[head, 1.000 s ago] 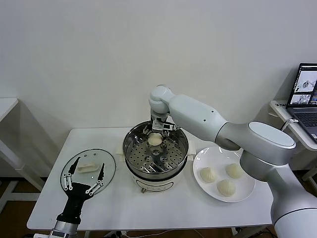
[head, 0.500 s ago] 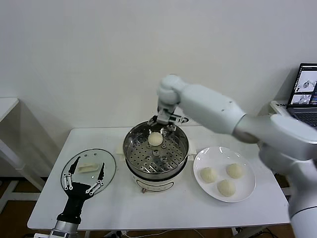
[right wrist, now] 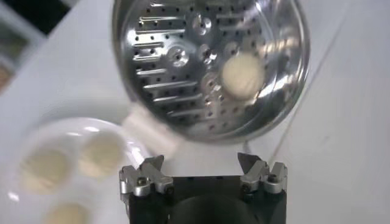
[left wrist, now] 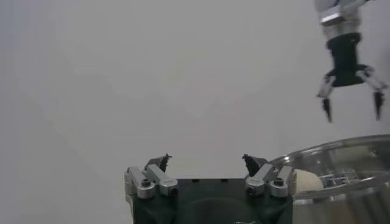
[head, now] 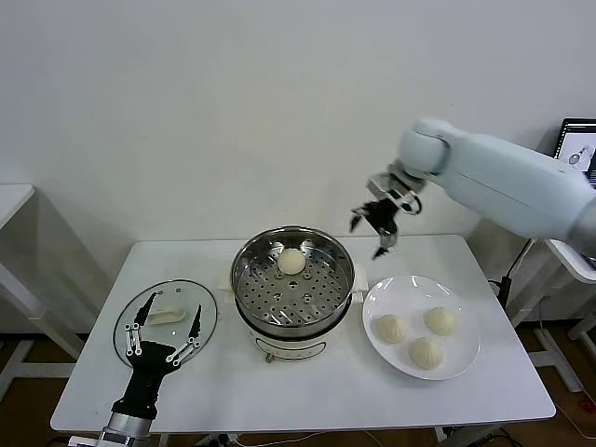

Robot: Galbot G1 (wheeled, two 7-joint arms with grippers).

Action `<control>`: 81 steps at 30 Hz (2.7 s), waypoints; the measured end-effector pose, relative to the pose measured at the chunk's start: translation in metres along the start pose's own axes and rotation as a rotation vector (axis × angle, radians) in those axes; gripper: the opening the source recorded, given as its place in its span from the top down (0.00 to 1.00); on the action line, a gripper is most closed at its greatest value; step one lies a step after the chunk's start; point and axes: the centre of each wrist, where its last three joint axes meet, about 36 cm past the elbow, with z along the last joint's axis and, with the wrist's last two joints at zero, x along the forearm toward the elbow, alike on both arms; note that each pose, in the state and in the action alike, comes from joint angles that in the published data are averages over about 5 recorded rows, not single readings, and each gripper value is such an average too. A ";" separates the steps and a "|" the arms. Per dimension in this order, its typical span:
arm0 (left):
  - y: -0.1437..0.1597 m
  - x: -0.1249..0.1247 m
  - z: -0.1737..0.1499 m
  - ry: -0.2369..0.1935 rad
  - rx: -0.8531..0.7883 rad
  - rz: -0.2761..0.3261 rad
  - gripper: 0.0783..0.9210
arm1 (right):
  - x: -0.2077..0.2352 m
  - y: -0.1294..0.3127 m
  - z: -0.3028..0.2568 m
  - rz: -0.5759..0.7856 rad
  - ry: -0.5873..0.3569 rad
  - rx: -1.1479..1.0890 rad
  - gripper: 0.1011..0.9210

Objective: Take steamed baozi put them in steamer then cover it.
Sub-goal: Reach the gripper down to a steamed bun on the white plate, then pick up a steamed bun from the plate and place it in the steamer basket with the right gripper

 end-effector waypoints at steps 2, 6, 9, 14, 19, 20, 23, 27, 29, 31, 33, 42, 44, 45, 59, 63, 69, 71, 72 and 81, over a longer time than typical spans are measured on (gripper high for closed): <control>-0.001 -0.001 0.000 -0.002 0.002 -0.001 0.12 | -0.013 0.013 0.011 -0.015 -0.003 -0.050 0.12; -0.002 -0.002 0.000 -0.003 0.004 -0.002 0.12 | -0.041 0.033 0.026 -0.038 -0.008 -0.130 0.12; -0.003 -0.001 0.000 -0.002 0.003 -0.001 0.12 | -0.061 0.044 0.034 -0.055 -0.006 -0.175 0.12; -0.003 -0.001 0.000 -0.001 0.002 -0.003 0.12 | -0.089 0.057 0.041 -0.071 0.006 -0.221 0.12; -0.003 -0.001 0.000 -0.001 0.001 -0.003 0.12 | -0.113 0.064 0.044 -0.078 0.020 -0.243 0.12; -0.003 0.000 0.000 -0.001 0.001 -0.002 0.12 | -0.117 0.065 0.044 -0.078 0.022 -0.245 0.12; -0.003 0.000 0.001 0.001 0.000 -0.002 0.12 | -0.129 0.067 0.044 -0.075 0.027 -0.249 0.12; -0.002 0.001 0.002 0.003 -0.003 -0.004 0.12 | -0.141 0.069 0.043 -0.069 0.035 -0.248 0.12; -0.002 0.002 0.002 0.003 -0.004 -0.006 0.12 | -0.146 0.069 0.042 -0.065 0.039 -0.247 0.12; -0.001 0.002 0.002 0.002 -0.005 -0.007 0.12 | -0.149 0.070 0.041 -0.063 0.042 -0.247 0.12; -0.001 0.001 0.002 0.001 -0.005 -0.008 0.12 | -0.153 0.070 0.040 -0.061 0.044 -0.246 0.13; 0.000 0.002 0.004 0.001 -0.007 -0.010 0.12 | -0.161 0.071 0.038 -0.052 0.054 -0.239 0.25; 0.000 0.001 0.004 0.000 -0.008 -0.013 0.12 | -0.161 0.072 0.037 -0.050 0.055 -0.238 0.27; 0.001 0.001 0.004 0.000 -0.009 -0.014 0.12 | -0.162 0.072 0.037 -0.050 0.056 -0.238 0.29; 0.000 0.001 0.000 -0.004 -0.010 -0.017 0.12 | -0.114 0.061 0.033 -0.044 0.069 -0.194 0.36; 0.000 0.000 -0.003 -0.011 -0.009 -0.017 0.12 | -0.073 0.044 0.024 -0.025 0.070 -0.152 0.36; -0.001 0.001 -0.005 -0.016 -0.006 -0.011 0.12 | -0.007 0.017 -0.007 0.021 0.069 -0.075 0.36; -0.002 0.001 -0.006 -0.019 -0.003 -0.009 0.12 | 0.013 0.009 -0.021 0.036 0.067 -0.048 0.36; -0.003 0.001 -0.006 -0.020 -0.002 -0.008 0.12 | 0.021 0.006 -0.029 0.042 0.066 -0.034 0.36; -0.007 -0.001 -0.005 -0.027 0.008 0.000 0.12 | 0.055 -0.020 -0.105 0.046 0.043 0.069 0.37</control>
